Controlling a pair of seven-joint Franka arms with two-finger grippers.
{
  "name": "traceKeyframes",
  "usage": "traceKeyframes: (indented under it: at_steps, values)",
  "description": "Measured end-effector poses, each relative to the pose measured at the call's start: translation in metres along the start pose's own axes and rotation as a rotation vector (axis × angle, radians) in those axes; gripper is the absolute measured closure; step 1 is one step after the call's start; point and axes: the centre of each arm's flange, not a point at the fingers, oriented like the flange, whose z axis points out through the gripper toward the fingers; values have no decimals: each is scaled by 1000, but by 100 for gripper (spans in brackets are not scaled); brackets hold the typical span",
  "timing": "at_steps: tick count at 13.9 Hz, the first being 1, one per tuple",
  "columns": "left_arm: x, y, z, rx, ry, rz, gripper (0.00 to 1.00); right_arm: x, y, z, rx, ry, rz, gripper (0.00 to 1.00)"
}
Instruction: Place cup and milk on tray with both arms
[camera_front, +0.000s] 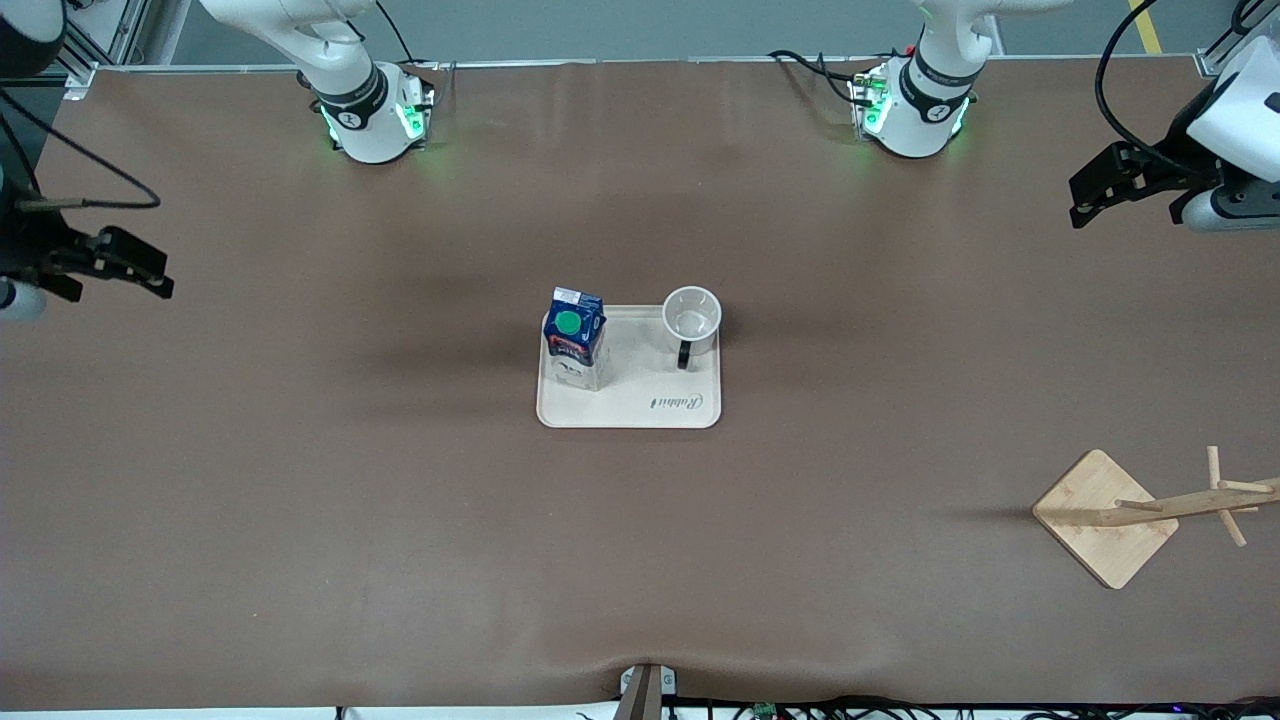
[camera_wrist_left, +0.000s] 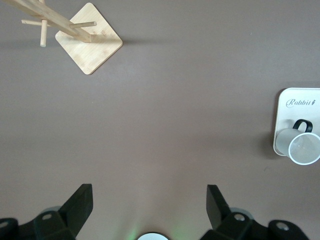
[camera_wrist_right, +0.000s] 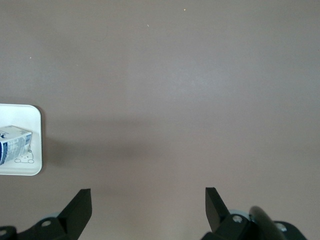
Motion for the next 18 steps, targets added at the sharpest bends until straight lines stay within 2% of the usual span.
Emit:
traceKeyframes:
  at_steps: [2, 4, 8, 11, 13, 15, 18]
  values:
    - [0, -1, 0, 0, 0, 7, 0, -23, 4, 9, 2, -16, -34, 0]
    - [0, -1, 0, 0, 0, 7, 0, -30, 16, 8, 4, -11, -96, 0]
    - [0, -2, -1, 0, 2, 6, 0, -23, 47, -10, -7, 34, -102, 0]
    - [0, -3, -3, -1, 7, 4, 0, -7, 48, -12, -15, 41, -105, 0]
    - [0, -3, -4, -1, 9, 3, 0, -2, 42, -8, 2, 19, -112, 0]
    - [0, -3, -4, -1, 9, 3, 0, -1, 37, -7, 44, 18, -111, 0]
    - [0, -3, -4, -1, 9, 3, 0, -1, 36, -8, 56, 18, -110, 0]
